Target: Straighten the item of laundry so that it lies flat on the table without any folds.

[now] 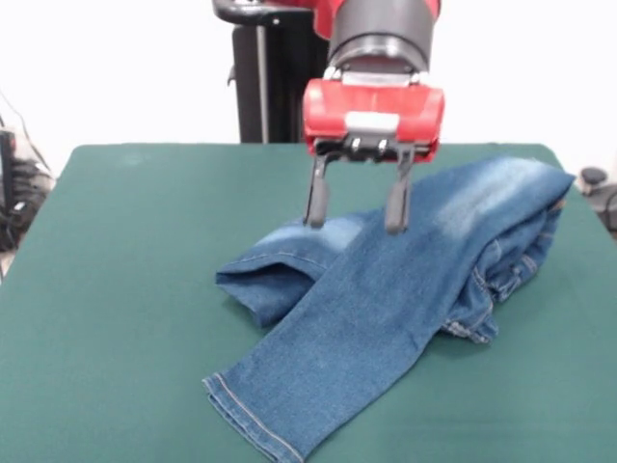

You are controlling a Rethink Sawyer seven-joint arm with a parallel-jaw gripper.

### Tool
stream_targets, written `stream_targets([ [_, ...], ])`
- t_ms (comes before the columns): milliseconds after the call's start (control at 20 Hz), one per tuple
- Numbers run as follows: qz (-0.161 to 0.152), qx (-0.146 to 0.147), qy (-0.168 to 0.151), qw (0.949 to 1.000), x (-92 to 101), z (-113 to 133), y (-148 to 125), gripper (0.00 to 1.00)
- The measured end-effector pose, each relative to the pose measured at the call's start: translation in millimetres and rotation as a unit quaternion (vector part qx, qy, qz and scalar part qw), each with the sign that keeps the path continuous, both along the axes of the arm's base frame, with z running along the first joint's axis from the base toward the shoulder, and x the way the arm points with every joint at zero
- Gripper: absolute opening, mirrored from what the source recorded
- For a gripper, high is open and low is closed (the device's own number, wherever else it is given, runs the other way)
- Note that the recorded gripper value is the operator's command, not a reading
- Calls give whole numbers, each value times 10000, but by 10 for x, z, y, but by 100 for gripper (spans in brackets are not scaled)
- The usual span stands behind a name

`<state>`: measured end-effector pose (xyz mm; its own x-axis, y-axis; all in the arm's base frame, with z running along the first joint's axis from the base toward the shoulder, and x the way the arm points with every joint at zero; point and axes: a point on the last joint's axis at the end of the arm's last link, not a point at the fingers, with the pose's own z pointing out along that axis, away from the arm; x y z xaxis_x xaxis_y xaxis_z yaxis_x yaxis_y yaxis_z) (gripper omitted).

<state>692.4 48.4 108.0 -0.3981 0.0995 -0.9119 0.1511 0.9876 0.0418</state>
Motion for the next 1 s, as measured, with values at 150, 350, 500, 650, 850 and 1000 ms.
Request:
stream_targets([
  [150, -104, 333, 974, 9946, -36, -193, -143, 100],
  [350, -328, 786, 2262, 9704, -154, -404, -310, 100],
  [500, -424, 1025, 3032, 9464, -275, -503, -386, 100],
  [650, -390, 1101, 3164, 9414, -284, -520, -358, 100],
  [850, -266, 1118, 3077, 9445, -222, -524, -275, 100],
  [1000, -113, 1305, 3045, 9435, -121, -632, -190, 100],
])
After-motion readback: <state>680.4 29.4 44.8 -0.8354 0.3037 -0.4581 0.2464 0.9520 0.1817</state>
